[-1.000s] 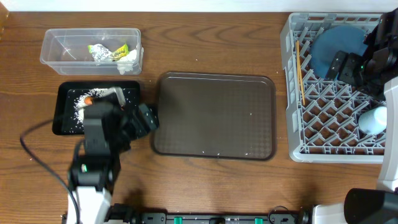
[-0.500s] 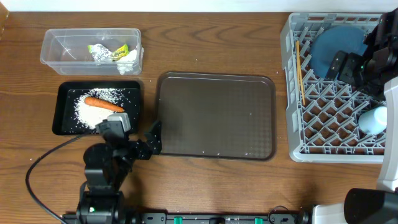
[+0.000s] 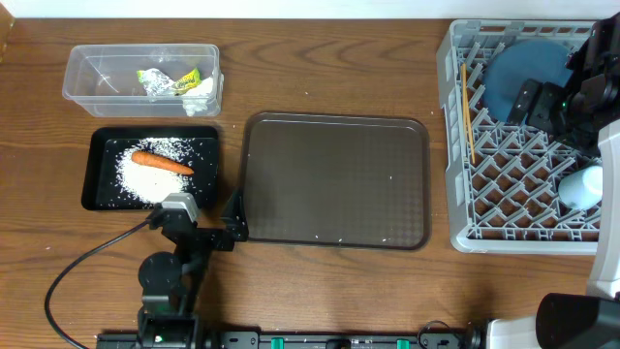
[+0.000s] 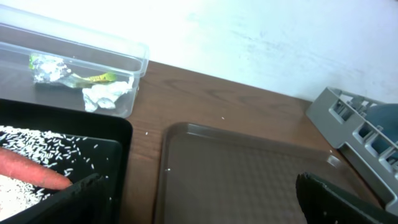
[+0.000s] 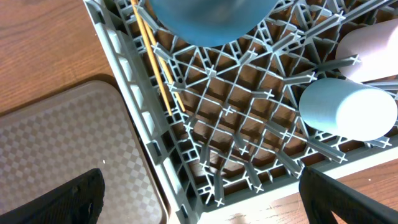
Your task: Sort waste into correct bins and load items into the dishwasher rack
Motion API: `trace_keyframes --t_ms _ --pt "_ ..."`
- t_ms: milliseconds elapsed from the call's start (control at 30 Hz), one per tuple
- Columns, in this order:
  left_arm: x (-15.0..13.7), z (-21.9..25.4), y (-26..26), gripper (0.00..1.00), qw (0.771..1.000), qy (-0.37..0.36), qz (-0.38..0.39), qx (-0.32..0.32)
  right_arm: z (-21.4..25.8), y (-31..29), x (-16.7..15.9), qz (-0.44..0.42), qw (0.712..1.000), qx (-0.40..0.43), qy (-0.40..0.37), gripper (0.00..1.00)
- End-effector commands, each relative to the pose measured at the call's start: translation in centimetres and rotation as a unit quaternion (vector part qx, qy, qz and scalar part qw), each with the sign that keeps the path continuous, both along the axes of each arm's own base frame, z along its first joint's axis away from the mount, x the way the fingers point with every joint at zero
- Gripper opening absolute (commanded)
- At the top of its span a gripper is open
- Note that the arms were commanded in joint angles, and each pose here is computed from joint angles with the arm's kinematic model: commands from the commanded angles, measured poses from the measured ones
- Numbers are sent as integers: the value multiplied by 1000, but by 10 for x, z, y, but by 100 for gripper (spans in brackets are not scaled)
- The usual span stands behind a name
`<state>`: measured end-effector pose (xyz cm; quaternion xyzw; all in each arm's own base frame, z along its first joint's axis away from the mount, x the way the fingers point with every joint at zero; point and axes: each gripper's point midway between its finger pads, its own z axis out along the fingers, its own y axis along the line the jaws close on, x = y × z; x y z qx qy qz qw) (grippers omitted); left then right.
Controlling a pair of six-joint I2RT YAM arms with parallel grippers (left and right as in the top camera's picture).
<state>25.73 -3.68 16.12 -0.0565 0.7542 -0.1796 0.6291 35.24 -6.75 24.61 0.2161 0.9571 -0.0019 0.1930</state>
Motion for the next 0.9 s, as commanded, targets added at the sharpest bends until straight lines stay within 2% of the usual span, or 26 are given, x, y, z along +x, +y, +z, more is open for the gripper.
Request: trace_keyframes --t_ms 0,167,433,633,867 --pt "-1 -5 7 99 1000 -11 19 10 0 -2 -1 -10 1000 0 0 99" --pt "-3 -23 13 99 999 4 34 13 0 -2 -1 -10 1000 0 0 99" --pt "-5 -17 18 99 999 -8 44 13 0 -2 -1 -10 1000 0 0 99" --pt "-13 -36 23 99 998 29 54 15 0 -2 -1 -10 1000 0 0 99" --pt "-13 -25 23 99 998 2 52 38 0 -2 -1 -10 1000 0 0 99"
